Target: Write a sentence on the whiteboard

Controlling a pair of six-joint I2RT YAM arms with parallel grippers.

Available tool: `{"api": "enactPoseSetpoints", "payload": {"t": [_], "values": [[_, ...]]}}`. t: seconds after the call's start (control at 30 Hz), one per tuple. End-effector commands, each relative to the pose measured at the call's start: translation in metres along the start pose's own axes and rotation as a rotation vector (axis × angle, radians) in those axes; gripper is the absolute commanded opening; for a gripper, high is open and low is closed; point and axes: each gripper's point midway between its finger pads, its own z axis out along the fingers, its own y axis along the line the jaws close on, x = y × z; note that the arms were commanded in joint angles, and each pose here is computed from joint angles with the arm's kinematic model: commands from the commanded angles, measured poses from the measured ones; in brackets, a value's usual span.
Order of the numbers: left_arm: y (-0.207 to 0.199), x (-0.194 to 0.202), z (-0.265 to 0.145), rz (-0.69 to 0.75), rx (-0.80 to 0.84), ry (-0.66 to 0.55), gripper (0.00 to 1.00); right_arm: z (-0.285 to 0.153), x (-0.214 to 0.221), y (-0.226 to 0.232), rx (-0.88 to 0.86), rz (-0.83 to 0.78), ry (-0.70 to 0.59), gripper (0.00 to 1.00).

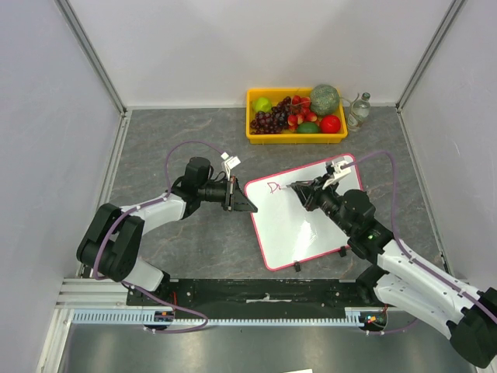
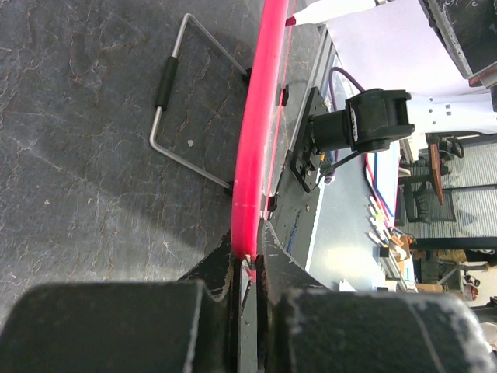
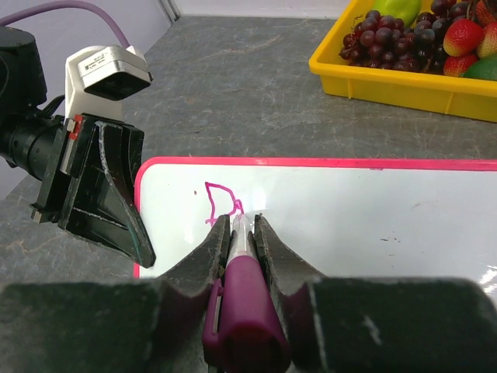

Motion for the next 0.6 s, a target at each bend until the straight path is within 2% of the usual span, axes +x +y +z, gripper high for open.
{"api": "enactPoseSetpoints", "payload": {"t": [0.0, 0.57], "values": [[0.006, 0.015, 0.001, 0.093, 0.0, 0.043, 0.02, 0.006, -0.016, -0.005, 0.049, 0.005, -0.039, 0.0], [0.006, 0.015, 0.001, 0.095, 0.0, 0.045, 0.02, 0.004, -0.02, -0.015, 0.107, -0.007, -0.039, 0.0]]}}
